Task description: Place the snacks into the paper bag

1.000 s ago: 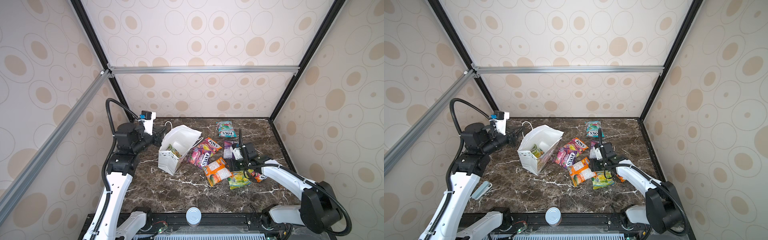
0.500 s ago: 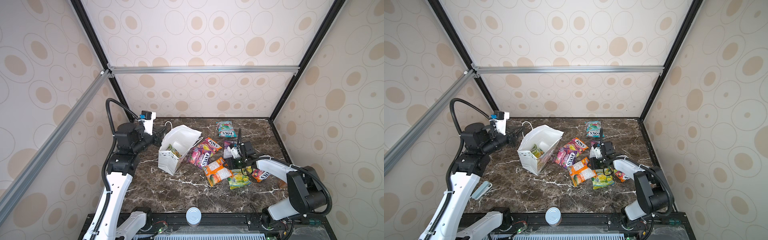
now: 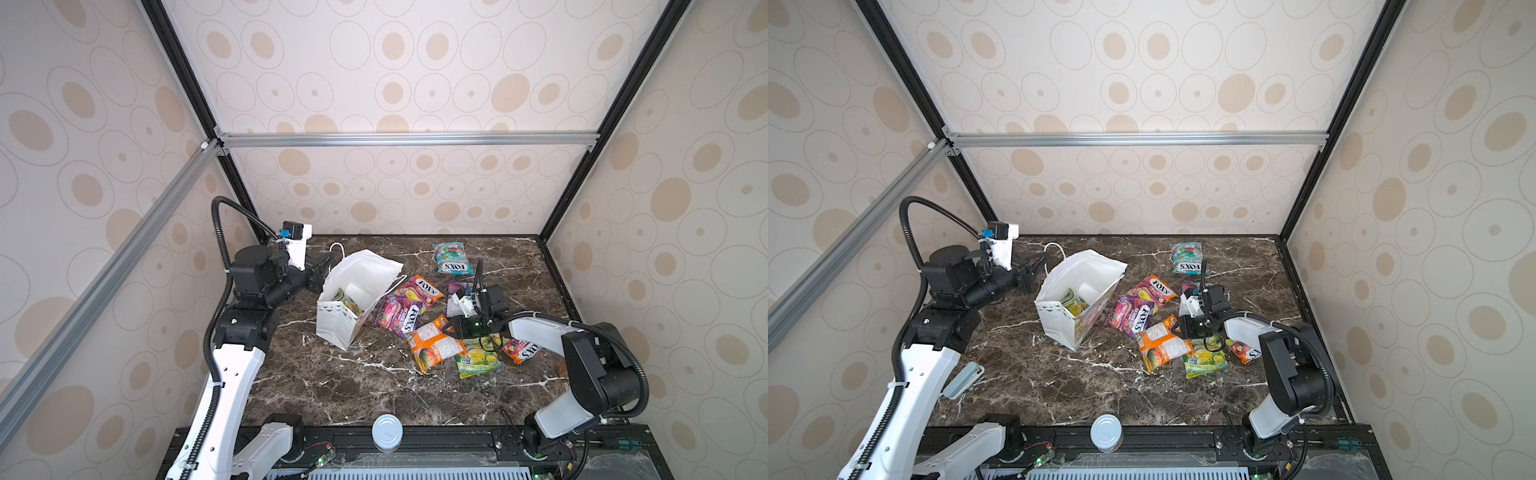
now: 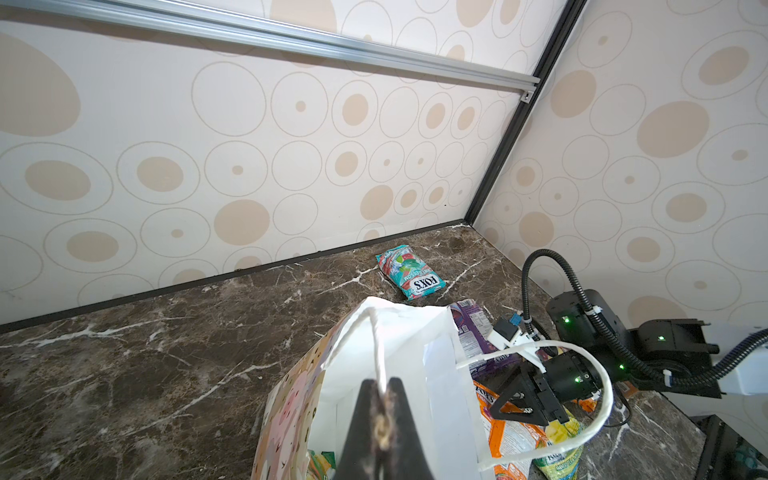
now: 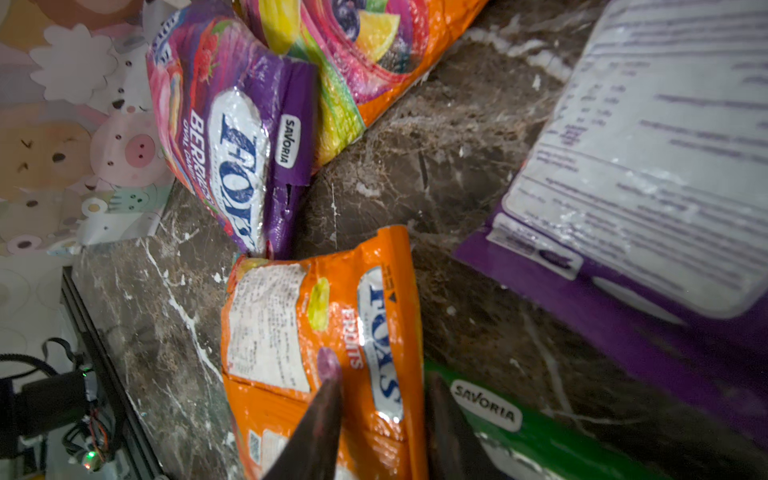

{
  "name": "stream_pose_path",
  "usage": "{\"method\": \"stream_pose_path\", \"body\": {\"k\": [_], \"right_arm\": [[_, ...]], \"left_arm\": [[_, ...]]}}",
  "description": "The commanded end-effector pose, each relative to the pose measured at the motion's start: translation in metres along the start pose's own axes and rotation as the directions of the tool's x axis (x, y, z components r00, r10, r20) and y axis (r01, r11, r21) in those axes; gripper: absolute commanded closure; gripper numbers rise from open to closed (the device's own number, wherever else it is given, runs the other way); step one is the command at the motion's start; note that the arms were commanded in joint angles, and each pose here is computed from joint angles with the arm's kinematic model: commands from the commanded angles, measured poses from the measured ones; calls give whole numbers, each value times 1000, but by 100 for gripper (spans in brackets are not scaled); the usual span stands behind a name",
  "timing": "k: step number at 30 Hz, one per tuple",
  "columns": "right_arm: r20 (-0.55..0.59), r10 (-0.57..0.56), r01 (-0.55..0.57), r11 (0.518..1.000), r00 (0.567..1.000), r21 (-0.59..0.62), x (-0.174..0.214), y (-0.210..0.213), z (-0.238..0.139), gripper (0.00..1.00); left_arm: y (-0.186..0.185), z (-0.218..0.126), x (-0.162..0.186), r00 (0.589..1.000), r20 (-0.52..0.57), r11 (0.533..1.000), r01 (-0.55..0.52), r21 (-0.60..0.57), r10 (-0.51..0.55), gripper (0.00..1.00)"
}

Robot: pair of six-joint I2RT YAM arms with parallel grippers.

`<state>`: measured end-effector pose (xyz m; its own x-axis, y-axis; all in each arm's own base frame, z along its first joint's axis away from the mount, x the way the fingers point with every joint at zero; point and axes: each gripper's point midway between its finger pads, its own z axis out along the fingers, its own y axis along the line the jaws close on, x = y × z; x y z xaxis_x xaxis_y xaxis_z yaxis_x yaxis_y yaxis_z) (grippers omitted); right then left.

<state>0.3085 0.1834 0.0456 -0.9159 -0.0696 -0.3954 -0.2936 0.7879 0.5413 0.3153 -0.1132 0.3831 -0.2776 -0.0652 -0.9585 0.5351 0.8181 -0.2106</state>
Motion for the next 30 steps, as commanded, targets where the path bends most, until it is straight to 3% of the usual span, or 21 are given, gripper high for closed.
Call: {"method": "stream_pose_path", "body": {"k": [1,3,11,30], "right_arm": [[-2,8,-8,1000,1000,-19,3,0,3,82],[11,9,-9,1000,1000,-22,-2,3,0,90],[54,-1,3,999,999,-34,-12,16,-17,100],[238,-68,89,993,969,-81,-44,84,-110,100]], "left_arm": [[-4,-5,-14,999,47,1000,-22,7,21,100],[-4,-5,-14,999,48,1000,-23,6,23,100],[-4,-5,-14,999,47,1000,-23,8,23,100],[-7,-7,-16,998,57,1000,-24,16,23,100]]}}
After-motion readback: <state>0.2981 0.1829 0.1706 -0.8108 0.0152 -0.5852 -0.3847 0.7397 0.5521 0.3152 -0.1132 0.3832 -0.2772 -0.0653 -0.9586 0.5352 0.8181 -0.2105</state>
